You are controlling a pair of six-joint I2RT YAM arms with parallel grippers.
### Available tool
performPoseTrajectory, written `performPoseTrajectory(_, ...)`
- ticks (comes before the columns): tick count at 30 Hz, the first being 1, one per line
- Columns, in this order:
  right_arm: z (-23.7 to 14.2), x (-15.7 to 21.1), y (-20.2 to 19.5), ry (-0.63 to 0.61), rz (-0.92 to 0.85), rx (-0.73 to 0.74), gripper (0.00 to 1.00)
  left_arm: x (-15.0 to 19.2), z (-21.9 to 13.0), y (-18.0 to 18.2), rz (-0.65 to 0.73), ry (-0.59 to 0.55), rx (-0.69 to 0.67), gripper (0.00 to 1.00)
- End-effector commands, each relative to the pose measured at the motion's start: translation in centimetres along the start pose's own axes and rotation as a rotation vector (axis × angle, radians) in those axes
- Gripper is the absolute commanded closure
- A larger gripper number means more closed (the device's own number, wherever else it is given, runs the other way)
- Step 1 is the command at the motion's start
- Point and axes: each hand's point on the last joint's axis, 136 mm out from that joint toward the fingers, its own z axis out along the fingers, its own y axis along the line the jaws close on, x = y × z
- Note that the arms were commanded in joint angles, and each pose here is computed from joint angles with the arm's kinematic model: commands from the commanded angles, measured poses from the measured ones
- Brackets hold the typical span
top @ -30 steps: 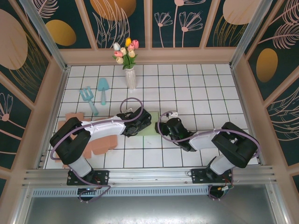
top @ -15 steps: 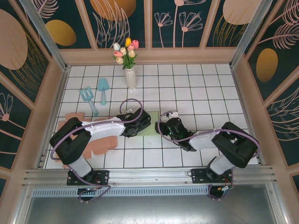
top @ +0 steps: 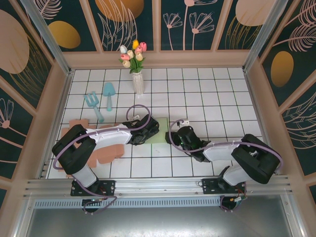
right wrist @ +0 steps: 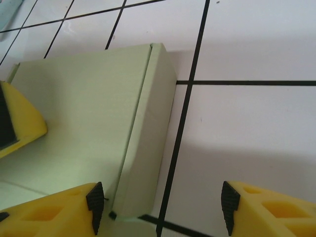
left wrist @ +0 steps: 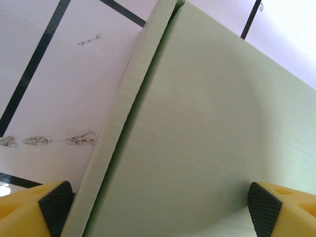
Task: Fold the paper box
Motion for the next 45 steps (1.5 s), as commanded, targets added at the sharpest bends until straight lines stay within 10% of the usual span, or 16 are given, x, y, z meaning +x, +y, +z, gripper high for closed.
performPoseTrajectory(1,-1.1,0.2,0.1,0.001,-0.02,0.001,0.35,0.2,0.7,2.8,0.005,0.001,-0.089,0.08)
performPoseTrajectory(45,-2.3,2.5,5.2,0.049,-0.003,-0.189,0.58,0.0,0.8,3.1,0.002,-0.007,-0.095,0.09)
